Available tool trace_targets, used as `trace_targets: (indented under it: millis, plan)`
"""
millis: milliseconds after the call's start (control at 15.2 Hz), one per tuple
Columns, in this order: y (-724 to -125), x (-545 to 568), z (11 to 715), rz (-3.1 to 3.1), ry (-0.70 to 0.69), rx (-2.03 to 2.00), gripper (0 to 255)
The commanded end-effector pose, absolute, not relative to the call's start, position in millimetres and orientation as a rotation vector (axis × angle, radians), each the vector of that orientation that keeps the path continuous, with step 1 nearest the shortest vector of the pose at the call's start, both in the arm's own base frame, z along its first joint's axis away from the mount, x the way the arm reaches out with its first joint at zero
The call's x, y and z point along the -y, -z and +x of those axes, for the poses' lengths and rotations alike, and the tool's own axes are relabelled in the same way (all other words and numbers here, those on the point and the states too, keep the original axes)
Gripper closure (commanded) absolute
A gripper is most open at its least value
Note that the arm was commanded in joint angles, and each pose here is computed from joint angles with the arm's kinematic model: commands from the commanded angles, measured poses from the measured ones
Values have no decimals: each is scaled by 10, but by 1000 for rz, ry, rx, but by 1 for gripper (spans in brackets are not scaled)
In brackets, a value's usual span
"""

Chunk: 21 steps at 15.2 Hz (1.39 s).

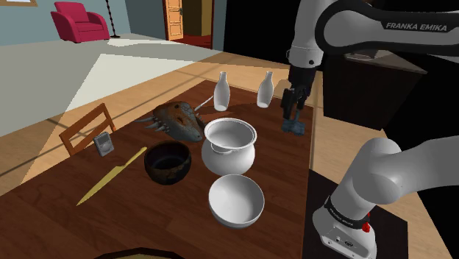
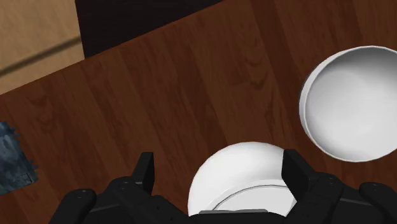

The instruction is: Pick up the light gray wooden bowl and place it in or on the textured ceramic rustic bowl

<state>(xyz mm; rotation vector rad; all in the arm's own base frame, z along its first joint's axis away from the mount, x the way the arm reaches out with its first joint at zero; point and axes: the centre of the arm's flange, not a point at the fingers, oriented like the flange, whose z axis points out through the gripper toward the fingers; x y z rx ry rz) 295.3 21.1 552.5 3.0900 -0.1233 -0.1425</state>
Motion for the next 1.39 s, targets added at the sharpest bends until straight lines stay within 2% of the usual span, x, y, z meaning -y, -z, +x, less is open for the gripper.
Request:
trace_targets:
  millis: [0,1320]
  plan:
    - [-5525,-211,2953,3090,142,123,0]
    - [-3357,-1432,3179,3255,29,-43,0]
